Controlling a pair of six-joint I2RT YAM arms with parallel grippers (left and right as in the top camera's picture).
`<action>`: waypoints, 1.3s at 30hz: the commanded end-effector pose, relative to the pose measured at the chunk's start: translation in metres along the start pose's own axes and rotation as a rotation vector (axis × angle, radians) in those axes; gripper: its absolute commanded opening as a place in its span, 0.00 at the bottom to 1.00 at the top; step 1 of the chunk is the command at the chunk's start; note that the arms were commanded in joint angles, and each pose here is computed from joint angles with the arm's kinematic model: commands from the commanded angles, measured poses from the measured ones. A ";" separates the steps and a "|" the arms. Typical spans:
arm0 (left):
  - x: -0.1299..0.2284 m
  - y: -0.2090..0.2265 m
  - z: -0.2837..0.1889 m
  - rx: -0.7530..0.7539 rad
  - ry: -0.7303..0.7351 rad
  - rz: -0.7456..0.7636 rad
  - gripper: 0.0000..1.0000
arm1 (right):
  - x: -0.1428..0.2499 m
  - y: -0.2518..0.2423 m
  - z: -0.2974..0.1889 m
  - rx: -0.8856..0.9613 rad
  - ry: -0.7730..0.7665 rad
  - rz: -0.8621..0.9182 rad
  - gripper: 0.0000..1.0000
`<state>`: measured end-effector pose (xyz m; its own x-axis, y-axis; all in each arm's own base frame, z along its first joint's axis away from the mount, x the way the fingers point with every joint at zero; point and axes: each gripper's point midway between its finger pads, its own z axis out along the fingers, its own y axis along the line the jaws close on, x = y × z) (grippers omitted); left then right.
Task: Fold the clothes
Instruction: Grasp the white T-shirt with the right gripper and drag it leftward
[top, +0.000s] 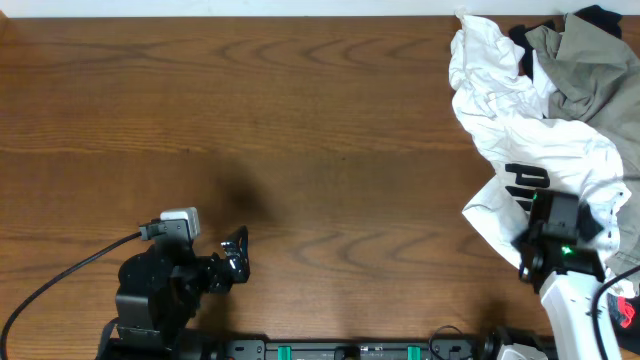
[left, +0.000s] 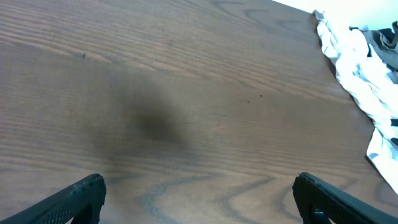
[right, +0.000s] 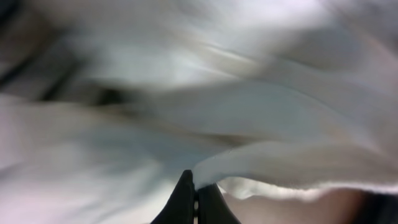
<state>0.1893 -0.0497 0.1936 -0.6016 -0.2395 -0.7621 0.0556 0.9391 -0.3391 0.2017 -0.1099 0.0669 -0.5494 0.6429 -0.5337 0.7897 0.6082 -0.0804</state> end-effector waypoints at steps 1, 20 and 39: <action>-0.003 -0.004 -0.002 0.013 -0.004 -0.003 0.98 | -0.009 0.088 -0.058 -0.491 0.030 -0.261 0.01; -0.004 -0.004 -0.002 0.014 -0.008 -0.002 0.98 | 0.033 0.234 -0.298 -1.447 -0.200 -0.708 0.01; -0.005 -0.005 -0.002 0.020 -0.010 -0.002 0.98 | 0.064 0.257 -0.324 -1.553 -0.235 -0.796 0.02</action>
<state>0.1897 -0.0498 0.1943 -0.5994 -0.2398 -0.7637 0.0569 0.9389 -0.3395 0.2850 0.2237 0.2790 -0.4913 0.0156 -0.8708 -0.6340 0.6792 0.3698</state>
